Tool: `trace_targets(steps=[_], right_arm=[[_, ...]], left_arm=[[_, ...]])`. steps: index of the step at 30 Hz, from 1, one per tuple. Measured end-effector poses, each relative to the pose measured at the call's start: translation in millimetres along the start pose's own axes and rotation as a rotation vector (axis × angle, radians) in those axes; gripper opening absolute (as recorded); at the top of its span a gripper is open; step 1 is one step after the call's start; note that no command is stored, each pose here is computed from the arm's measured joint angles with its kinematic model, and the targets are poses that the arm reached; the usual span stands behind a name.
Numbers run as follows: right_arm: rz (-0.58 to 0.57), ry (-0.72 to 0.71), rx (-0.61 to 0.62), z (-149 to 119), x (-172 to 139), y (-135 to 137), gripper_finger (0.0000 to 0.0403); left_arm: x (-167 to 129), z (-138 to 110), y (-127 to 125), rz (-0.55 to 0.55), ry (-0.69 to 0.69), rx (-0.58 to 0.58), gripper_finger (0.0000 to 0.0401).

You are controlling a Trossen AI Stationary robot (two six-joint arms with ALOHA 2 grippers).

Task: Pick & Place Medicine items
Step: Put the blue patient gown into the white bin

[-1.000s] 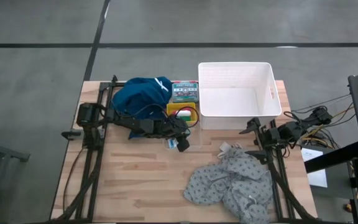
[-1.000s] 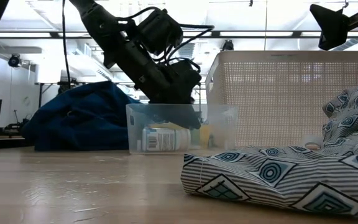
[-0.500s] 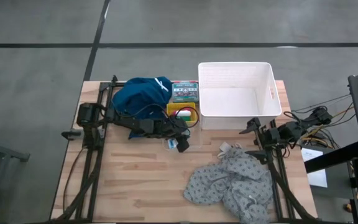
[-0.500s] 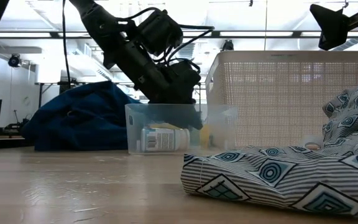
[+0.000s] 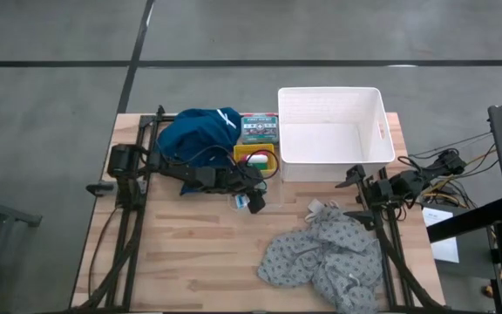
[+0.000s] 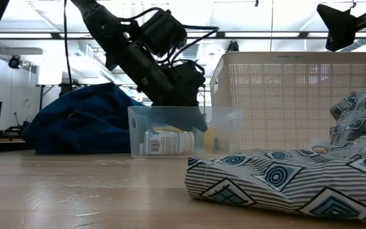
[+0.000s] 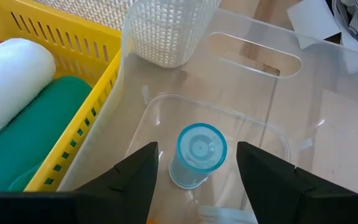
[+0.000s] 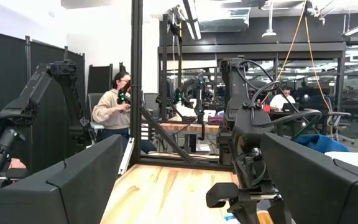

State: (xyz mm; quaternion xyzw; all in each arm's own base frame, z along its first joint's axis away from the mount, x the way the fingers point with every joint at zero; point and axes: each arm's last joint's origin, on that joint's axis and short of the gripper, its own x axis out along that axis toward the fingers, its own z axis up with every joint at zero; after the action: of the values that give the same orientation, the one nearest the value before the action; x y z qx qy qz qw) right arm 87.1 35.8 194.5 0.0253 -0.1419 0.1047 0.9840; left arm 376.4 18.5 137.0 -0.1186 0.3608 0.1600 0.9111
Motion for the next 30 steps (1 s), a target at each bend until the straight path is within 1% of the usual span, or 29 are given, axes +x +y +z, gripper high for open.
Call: trace_targets(steps=[13, 21, 27, 30], right_arm=[[0.0, 0.0, 0.0, 0.0, 0.0, 0.0, 0.038], [0.0, 0.001, 0.0, -0.2, 0.0, 0.0, 0.038], [0.0, 0.007, -0.002, -0.7, 0.0, 0.0, 0.038], [0.0, 0.008, -0.002, -0.8, 0.0, 0.0, 0.038]], left_arm=[[-7.2, 6.0, -0.4, 0.007, -0.029, -0.002, 0.0226], [-20.0, 15.4, -2.4, 0.0, -0.074, -0.003, 0.0226], [-34.2, 22.4, -10.1, -0.019, -0.116, 0.004, 0.0226], [-41.3, 23.6, -16.6, -0.011, -0.138, 0.029, 0.0226]])
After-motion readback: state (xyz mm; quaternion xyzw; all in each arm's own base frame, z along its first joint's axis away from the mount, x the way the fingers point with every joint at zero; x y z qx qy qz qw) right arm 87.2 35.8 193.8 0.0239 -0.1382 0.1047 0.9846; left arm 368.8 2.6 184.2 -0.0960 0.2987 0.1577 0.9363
